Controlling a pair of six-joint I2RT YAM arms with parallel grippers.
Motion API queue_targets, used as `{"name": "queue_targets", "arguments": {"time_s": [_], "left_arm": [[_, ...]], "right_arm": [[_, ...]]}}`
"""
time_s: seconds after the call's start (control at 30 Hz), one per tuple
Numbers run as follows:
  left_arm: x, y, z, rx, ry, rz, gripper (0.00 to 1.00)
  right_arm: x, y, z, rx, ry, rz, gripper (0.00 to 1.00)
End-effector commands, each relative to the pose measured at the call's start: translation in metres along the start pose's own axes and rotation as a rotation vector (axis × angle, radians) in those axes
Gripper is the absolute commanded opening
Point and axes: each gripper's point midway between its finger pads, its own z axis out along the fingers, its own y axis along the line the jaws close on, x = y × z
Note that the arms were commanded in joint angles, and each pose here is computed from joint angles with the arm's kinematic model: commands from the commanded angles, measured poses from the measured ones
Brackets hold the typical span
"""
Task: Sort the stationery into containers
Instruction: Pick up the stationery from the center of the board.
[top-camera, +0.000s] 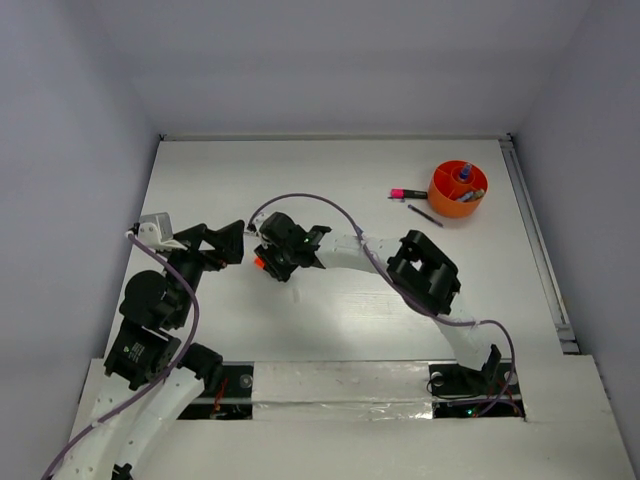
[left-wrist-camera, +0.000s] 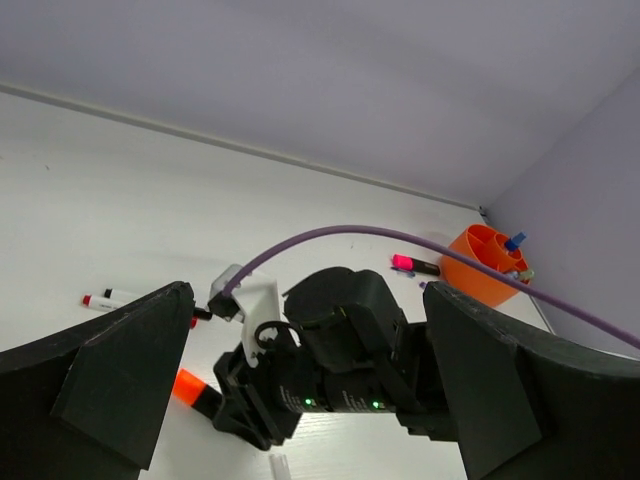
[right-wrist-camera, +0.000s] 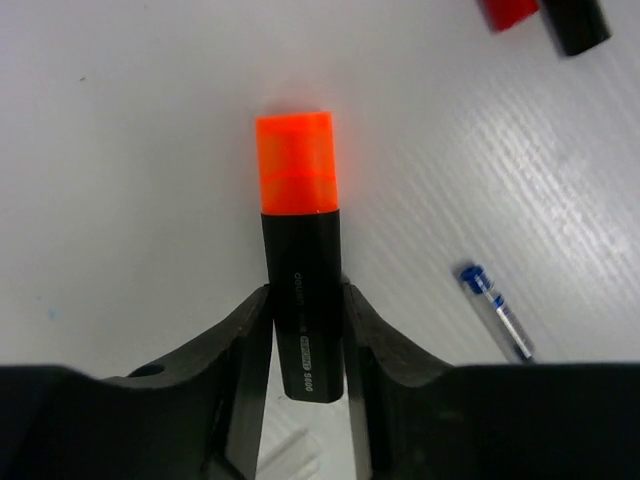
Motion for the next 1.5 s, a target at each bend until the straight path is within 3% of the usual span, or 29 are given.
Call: {"name": "queue_targets", "arguments": {"time_s": [0.0,0.07,0.17,0.53,0.7,0.83,0.9,0.97,1.0,1.13,1.27,1.33,1.37,1.43,1.47], "left_arm": [[-0.005,-0.007,0.004,0.035,-0.027,-0.015,0.99],[-0.005,-0.006,0.004,0.034,-0.030,-0.013,0.99],[-0.005,-0.004,0.005,0.027,-0.030,-0.013,0.99],[-0.006,-0.005,0.004,0.032,-0.033,-0.010,0.99],[-0.007,-0.005,0.004,0.035,-0.036,-0.010,0.99],[-0.006,-0.006,0.004,0.041,-0.033,-0.010,0.99],[-0.007,-0.005,0.004,0.037,-0.036,-0.009,0.99],[-0.007,-0.005,0.004,0.037,-0.036,-0.011,0.99],[-0.007,-0.005,0.004,0.040,-0.038,-0.011,0.99],[-0.007,-0.004,0.004,0.034,-0.039,-0.012,0.99],[-0.008,-0.004,0.005,0.036,-0.038,-0.010,0.99],[-0.008,-0.005,0.004,0.039,-0.040,-0.009,0.99],[-0.008,-0.005,0.004,0.040,-0.041,-0.009,0.99],[-0.008,-0.005,0.003,0.045,-0.041,-0.009,0.99],[-0.009,-0.006,0.002,0.048,-0.044,-0.010,0.99]], "right_arm": [[0.003,0.017,-0.018,-0.058,0.011,0.032,0.44],[0.003,0.017,-0.014,-0.057,0.023,0.027,0.56],[-0.010,0.017,-0.011,-0.052,0.016,0.008,0.61],[-0.016,0.013,0.026,-0.039,0.090,-0.090,0.63],[-0.007,0.017,0.025,-0.024,0.128,-0.137,0.48],[-0.008,0.016,0.024,-0.003,0.135,-0.180,0.46],[-0.012,0.017,0.025,-0.004,0.119,-0.174,0.31],[-0.018,0.020,0.026,-0.009,0.094,-0.163,0.23],[-0.030,0.022,0.025,-0.011,0.050,-0.151,0.15],[-0.083,0.025,0.003,0.022,-0.141,-0.062,0.06],[-0.153,0.007,-0.060,-0.026,-0.403,0.081,0.04],[-0.187,-0.027,-0.097,-0.021,-0.558,0.164,0.04],[-0.206,-0.041,-0.137,-0.008,-0.645,0.188,0.04],[-0.203,-0.101,-0.161,0.076,-0.718,0.256,0.04],[-0.209,-0.120,-0.198,0.108,-0.785,0.273,0.04]]}}
